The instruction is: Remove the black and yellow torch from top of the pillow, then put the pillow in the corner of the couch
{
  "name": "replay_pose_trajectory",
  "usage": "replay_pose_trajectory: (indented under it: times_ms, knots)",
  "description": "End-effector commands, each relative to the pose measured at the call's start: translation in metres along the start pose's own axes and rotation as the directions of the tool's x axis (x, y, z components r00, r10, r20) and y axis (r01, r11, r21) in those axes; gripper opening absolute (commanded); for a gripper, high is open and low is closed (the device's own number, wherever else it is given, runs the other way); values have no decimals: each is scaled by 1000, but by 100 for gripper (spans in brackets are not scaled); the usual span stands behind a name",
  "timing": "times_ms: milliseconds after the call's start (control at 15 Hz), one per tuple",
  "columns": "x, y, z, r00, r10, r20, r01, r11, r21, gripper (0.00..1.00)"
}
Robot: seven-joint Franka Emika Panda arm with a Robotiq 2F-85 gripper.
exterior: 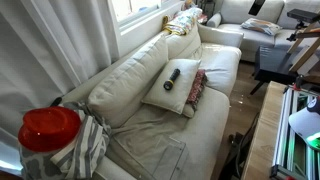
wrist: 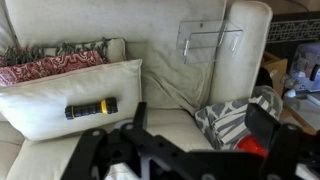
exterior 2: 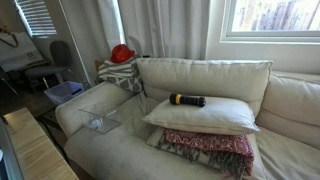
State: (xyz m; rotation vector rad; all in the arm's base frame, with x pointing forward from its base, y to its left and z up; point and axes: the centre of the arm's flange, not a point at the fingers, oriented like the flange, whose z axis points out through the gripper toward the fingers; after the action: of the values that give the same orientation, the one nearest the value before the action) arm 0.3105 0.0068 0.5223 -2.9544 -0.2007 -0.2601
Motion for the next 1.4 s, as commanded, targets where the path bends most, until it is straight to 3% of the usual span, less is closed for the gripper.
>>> replay_pose_trajectory:
  times_ms: [0,333,467,667,867,1067,1333]
  knots:
    - [0,0,0,1000,0,0,0,1000,0,100]
    - [0,0,0,1000,0,0,0,1000,0,100]
    - [31,8,25,994,110,-6,-110,994,-6,100]
    - [75,24,70,960,277,-42,-279,959,-53,100]
    - [111,38,116,910,408,-77,-415,904,-101,100]
    - [137,57,158,841,534,-89,-542,829,-138,100]
    - [168,80,206,705,703,-92,-708,690,-151,100]
